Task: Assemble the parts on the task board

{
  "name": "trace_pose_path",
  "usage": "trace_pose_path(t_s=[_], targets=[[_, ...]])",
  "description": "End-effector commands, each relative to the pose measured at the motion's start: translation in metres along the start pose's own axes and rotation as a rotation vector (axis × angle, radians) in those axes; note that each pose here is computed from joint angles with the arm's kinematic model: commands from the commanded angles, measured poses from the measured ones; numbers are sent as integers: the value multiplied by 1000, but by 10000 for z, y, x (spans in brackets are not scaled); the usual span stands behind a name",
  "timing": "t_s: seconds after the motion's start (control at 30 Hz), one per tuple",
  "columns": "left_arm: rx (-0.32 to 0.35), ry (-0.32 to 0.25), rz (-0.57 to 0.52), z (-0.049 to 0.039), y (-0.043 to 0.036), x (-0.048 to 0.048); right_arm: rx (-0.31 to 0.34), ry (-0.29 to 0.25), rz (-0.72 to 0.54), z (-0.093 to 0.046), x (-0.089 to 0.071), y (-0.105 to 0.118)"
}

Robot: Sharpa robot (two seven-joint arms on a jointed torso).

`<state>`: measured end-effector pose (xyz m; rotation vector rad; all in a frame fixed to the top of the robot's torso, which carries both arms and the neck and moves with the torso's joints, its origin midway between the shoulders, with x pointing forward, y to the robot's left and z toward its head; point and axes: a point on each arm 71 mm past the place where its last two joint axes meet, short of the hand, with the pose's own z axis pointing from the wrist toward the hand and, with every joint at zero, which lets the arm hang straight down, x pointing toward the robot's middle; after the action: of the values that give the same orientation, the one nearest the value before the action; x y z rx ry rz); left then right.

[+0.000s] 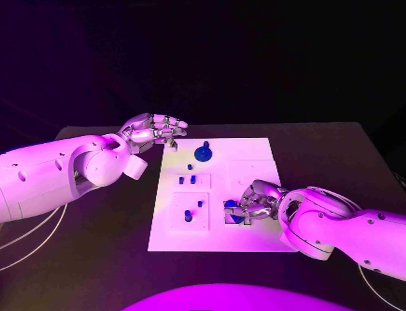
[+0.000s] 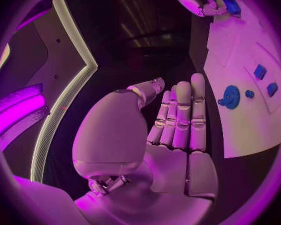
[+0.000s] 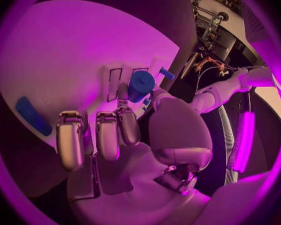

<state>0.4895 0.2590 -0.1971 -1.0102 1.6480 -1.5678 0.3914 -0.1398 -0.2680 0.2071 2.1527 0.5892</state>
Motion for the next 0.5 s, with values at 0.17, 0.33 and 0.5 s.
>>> trace_pose_path(t_s=[0.17,0.33,0.5], targets=[[4,24,-10,5,-10,29,-16,-14,-47,0,6,28],[4,24,-10,4,-10,28,-30,-16,-56,-24,18,49],[4,22,-9,0,-10,22,-46,-20,-61,-81,21,52]])
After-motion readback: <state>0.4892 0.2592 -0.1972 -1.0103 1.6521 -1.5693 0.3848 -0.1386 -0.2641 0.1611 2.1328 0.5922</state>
